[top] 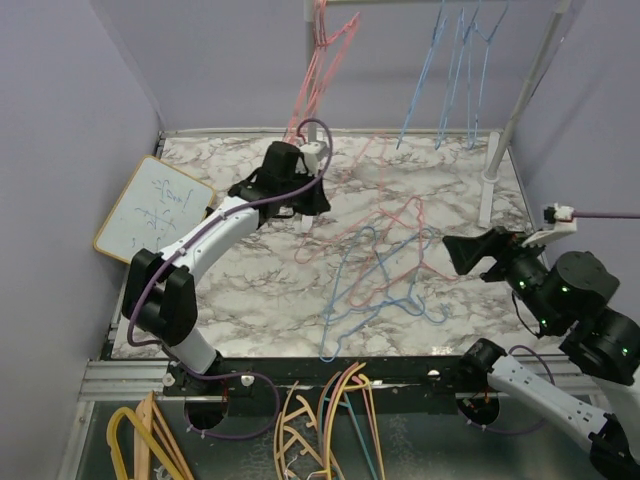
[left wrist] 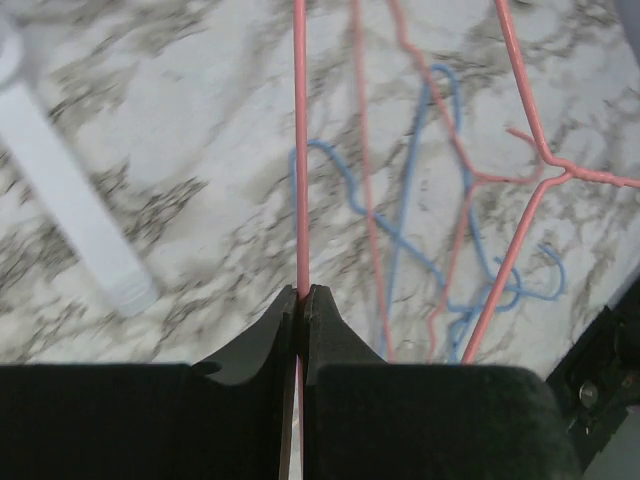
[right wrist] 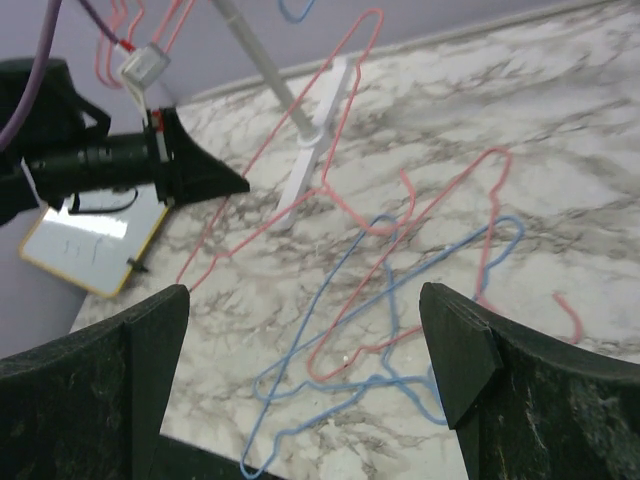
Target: Organize the hangers
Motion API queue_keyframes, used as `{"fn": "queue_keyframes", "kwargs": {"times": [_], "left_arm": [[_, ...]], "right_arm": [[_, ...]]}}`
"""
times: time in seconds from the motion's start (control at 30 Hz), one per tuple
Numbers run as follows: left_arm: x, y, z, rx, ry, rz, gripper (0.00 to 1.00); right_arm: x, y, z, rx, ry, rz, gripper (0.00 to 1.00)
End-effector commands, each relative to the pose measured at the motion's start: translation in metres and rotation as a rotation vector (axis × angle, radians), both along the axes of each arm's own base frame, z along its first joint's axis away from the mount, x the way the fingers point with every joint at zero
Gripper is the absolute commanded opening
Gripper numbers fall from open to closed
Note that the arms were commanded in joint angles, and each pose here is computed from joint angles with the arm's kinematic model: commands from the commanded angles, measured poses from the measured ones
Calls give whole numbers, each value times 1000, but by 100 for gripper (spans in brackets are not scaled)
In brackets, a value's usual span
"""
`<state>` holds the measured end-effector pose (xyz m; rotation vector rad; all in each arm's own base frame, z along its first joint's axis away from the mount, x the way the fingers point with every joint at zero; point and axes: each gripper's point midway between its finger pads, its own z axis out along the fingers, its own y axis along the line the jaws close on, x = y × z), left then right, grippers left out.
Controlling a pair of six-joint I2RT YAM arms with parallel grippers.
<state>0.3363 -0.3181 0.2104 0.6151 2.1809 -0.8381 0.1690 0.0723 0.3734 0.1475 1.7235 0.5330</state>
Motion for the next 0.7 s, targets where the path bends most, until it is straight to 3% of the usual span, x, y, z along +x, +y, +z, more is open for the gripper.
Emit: {"fn": "queue_keyframes", "kwargs": {"times": [0.0,0.33,0.67], "left_arm": [[7,45,6,-128,59,96,0],[16,85,8,-258,108,267,0],[27,76,16,-391,191,336,0]], "right_arm": [[7,74,-36,48,80,277,100],[39,159,-135,314,287,401,96],[66,199,-152,490,275,442,94]]}}
